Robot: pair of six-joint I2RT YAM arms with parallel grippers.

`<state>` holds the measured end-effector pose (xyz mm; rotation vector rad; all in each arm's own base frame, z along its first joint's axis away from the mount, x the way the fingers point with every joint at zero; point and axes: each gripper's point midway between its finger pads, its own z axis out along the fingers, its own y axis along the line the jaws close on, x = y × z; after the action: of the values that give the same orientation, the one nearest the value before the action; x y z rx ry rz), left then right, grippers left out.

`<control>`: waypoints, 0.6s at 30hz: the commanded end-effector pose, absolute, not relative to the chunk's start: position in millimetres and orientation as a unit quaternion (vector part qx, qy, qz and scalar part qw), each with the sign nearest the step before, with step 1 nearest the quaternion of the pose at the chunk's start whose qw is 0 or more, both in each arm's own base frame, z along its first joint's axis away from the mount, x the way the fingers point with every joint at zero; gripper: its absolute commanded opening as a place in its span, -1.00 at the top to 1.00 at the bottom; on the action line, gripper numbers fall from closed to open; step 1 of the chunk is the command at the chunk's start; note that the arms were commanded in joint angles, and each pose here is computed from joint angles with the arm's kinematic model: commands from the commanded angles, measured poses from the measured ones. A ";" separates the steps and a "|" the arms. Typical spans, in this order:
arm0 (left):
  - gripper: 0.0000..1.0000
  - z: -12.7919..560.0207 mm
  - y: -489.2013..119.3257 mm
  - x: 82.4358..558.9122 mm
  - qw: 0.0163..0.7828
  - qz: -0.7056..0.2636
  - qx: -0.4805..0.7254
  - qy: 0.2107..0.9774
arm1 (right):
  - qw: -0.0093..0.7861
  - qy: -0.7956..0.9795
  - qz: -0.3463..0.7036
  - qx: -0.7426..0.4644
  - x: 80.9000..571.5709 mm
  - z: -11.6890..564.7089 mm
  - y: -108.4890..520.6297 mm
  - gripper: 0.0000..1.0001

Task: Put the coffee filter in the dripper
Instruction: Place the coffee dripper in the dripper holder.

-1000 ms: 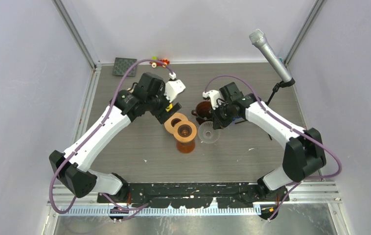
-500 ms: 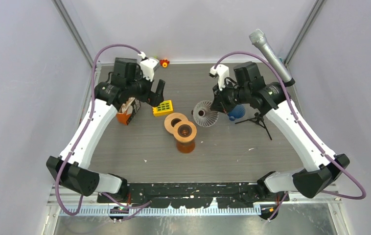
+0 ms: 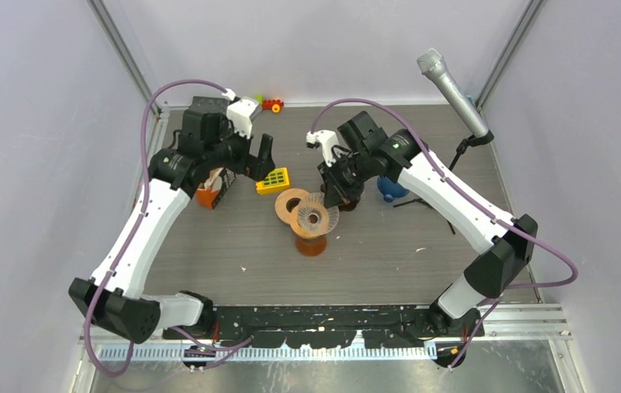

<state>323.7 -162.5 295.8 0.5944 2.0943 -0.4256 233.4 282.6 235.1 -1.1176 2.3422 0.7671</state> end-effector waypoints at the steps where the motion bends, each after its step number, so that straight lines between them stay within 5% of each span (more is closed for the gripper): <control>1: -0.99 316.8 -157.7 319.2 0.498 -0.174 0.233 0.817 | 0.230 0.836 0.303 -0.394 233.9 259.9 298.5 0.99; 18: -0.99 295.2 -158.8 294.4 0.483 -0.193 0.258 0.814 | 0.194 0.858 0.280 -0.385 245.1 234.5 305.0 0.99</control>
<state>297.0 -157.0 277.3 0.6136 2.0617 -0.4492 243.5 300.8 220.9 -1.0929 2.4337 0.7747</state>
